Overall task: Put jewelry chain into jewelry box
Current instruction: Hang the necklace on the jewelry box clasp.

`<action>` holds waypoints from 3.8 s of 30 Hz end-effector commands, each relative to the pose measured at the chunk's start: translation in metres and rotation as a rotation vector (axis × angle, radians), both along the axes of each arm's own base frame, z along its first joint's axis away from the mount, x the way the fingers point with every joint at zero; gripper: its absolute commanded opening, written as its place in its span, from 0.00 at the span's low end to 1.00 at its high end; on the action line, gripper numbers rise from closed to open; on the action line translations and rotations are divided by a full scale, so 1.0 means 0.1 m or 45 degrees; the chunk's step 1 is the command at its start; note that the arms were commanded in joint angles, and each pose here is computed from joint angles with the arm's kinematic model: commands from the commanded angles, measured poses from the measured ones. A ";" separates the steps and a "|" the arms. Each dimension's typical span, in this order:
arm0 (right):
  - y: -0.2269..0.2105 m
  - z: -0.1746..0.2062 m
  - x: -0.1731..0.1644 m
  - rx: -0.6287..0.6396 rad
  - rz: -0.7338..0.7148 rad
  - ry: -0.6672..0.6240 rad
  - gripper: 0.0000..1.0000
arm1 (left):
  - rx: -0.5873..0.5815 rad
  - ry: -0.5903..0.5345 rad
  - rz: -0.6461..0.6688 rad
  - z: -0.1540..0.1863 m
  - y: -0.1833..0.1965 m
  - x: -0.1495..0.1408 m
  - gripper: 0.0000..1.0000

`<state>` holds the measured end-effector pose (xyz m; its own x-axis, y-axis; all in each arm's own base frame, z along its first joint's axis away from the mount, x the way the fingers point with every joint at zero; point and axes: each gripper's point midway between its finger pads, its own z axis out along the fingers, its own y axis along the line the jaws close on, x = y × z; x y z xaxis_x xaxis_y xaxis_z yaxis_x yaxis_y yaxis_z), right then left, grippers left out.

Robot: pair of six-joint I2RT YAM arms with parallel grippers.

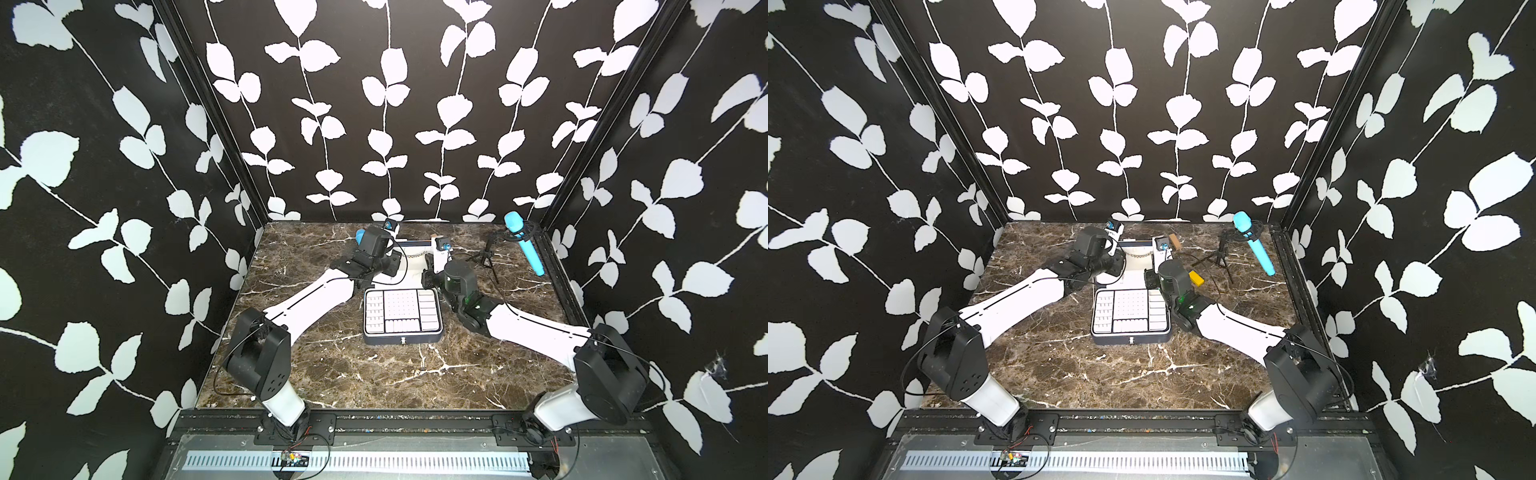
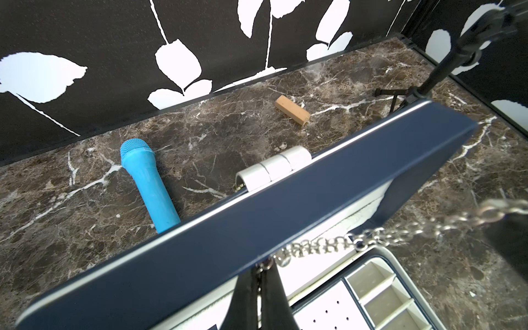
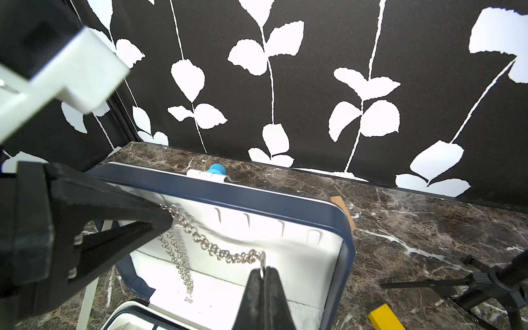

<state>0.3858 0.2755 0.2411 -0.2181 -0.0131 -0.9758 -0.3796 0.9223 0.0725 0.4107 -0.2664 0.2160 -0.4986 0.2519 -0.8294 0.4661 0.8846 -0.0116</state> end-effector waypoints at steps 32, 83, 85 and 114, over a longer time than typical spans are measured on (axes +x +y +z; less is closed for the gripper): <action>0.11 -0.01 0.06 0.091 0.039 0.026 0.00 | 0.003 -0.012 0.073 0.09 0.11 0.01 0.32; 0.27 -1.10 0.13 -0.049 0.068 0.272 0.00 | -0.108 0.045 0.198 -0.13 0.62 -0.63 0.43; 0.27 -1.12 0.12 -0.046 0.071 0.280 0.00 | -0.108 0.048 0.200 -0.14 0.62 -0.63 0.43; 0.34 -1.30 0.04 0.017 0.109 0.347 0.00 | -0.126 0.061 0.189 -0.19 0.61 -0.67 0.42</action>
